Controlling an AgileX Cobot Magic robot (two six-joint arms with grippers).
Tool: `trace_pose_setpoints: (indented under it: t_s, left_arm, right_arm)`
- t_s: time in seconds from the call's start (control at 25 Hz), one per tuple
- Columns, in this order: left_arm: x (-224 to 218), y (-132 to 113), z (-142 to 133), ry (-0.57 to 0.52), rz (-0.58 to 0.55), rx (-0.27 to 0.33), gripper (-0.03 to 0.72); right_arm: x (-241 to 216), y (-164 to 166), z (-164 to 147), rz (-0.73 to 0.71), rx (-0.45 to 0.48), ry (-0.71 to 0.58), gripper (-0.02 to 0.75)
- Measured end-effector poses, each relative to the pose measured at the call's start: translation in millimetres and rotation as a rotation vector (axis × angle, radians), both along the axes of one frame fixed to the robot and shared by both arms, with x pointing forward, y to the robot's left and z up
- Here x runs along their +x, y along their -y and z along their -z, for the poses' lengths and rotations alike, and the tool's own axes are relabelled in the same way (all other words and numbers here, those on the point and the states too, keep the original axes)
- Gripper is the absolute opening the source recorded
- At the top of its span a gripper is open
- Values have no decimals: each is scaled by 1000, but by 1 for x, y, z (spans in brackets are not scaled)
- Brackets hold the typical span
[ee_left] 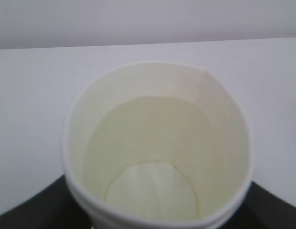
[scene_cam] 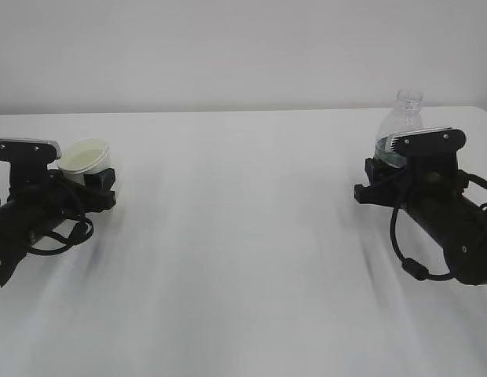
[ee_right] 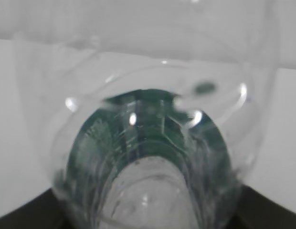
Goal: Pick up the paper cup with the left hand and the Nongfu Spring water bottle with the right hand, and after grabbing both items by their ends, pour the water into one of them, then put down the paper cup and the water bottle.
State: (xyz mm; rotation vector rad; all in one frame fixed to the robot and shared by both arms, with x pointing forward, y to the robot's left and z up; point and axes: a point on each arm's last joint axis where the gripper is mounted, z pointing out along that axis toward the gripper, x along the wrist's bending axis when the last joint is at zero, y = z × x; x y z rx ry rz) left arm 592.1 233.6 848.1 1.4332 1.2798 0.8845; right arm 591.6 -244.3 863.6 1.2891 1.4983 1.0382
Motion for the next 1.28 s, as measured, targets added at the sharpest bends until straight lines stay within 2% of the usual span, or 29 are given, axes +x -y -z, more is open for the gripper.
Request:
trace_pose_setpoints:
  t_s: [0.24,0.8,1.28]
  left_arm:
    - [0,0,0,0,0,0,473]
    - [0,0,0,0,0,0,473]
    - [0,0,0,0,0,0,473]
  right_arm:
    - [0,3,0,50,46,-3,416]
    - [0,4,0,63,61,-4,416]
    - [1,4,20,79,91,-54,416]
